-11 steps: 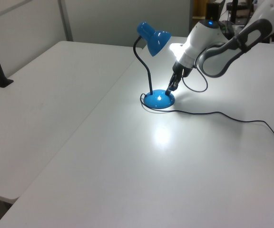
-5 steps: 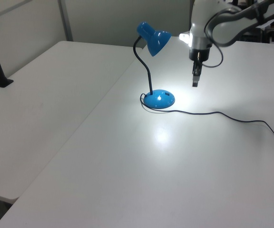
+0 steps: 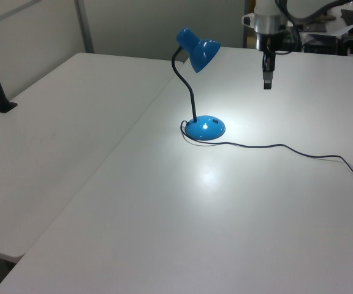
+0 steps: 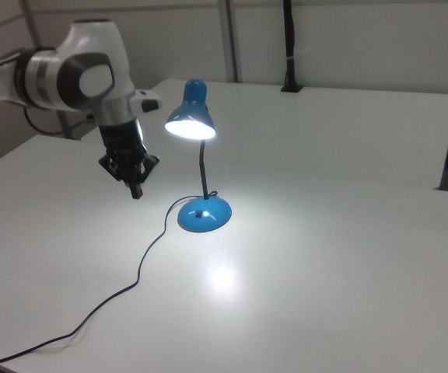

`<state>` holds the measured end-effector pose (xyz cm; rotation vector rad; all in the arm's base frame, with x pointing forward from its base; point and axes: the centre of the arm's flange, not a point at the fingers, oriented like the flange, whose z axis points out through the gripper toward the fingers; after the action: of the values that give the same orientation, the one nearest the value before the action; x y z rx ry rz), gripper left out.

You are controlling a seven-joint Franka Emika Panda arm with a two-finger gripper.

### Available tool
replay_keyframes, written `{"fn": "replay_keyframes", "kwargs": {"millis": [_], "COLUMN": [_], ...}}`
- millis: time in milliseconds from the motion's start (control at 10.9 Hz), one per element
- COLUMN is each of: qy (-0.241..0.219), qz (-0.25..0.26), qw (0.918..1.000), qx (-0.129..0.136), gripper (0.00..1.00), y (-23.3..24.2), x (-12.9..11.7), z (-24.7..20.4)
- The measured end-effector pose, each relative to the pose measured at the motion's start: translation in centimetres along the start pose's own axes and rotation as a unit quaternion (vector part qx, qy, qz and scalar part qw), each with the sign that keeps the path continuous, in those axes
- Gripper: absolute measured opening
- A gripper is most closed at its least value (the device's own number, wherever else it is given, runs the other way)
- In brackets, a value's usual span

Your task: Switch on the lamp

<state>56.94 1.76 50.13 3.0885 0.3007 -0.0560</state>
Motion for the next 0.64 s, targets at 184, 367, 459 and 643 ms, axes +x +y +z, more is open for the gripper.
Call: {"fn": "replay_keyframes", "kwargs": {"millis": [184, 367, 459, 643], "qy": [0.002, 0.019, 0.025, 0.032], "qz": [0.009, 0.03, 0.047, 0.06], "qw": [1.0, 0.9993, 0.9986, 0.9977], "qx": [-0.003, -0.005, -0.006, -0.006], "gripper": [0.02, 0.06, 0.06, 0.14], "y": [-0.5, -0.3, -0.3, -1.3], "x": [0.1, 0.1, 0.0, -0.2], "z": [-3.4, -6.1, -7.0, -8.7]}}
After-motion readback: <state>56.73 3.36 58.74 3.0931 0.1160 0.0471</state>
